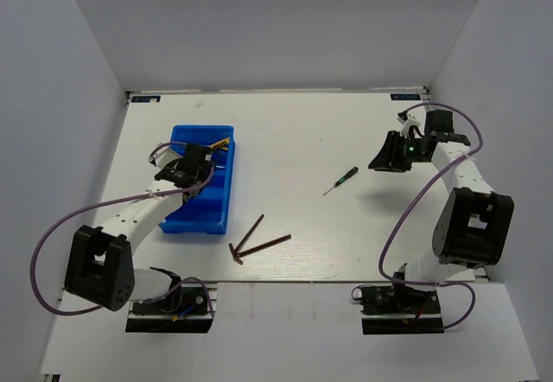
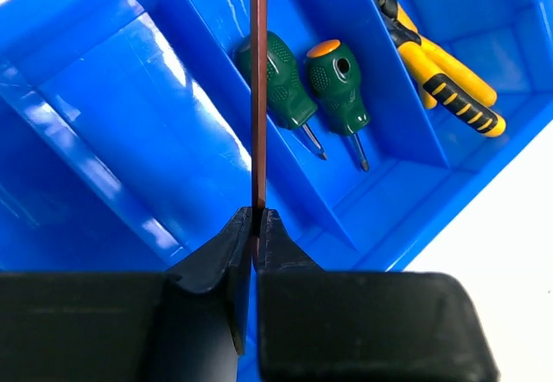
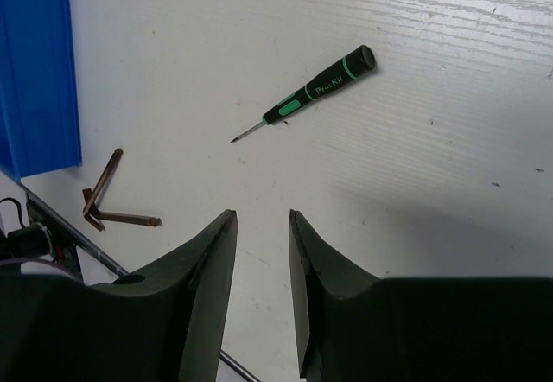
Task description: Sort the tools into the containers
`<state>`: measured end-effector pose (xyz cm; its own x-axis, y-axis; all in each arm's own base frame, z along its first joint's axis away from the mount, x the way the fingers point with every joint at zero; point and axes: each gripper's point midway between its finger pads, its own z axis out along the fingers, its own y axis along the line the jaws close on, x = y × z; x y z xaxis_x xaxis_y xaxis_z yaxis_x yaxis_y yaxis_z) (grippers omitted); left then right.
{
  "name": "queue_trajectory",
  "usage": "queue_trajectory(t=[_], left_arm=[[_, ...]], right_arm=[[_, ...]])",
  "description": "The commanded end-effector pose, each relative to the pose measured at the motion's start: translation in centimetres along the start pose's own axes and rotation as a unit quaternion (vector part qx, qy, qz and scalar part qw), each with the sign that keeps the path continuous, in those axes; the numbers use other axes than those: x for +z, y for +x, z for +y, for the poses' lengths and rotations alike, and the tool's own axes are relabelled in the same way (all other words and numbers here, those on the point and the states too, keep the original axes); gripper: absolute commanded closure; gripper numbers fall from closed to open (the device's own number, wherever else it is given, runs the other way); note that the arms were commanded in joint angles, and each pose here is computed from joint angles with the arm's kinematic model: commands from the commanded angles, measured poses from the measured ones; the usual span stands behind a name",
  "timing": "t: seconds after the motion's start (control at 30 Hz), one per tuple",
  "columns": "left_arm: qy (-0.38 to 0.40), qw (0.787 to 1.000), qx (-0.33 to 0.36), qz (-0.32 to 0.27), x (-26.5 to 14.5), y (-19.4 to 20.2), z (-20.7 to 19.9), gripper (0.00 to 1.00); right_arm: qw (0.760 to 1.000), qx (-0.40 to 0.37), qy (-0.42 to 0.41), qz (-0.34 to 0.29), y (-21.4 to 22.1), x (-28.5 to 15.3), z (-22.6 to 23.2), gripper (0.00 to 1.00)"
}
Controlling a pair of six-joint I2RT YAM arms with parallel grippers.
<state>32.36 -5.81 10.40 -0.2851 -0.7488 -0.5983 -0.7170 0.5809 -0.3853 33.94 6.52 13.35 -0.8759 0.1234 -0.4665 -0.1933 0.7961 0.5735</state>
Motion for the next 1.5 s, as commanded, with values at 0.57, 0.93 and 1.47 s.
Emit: queue_trajectory(t=[0.57,0.93,1.47], left_arm=[[0.002,1.000,-0.021,0.014,1.4,0.9,0.3,0.47],[0.326,0.858,0.378,0.123,-6.6,5.5,-9.6,0.97],[0.269,0.643,0.660,0.281,-7.5,15.6,-3.2,0.43]], right_arm=[[1.000,0.001,-0.020,-0.011,-0.7,-0.7,0.6,0.62],[1.000,0.004,-0.020,-0.011,-0.7,-0.7,0.5,0.62],[0.997,-0.043,-0.054,0.022,0.2,-0.4,2.3,0.93]])
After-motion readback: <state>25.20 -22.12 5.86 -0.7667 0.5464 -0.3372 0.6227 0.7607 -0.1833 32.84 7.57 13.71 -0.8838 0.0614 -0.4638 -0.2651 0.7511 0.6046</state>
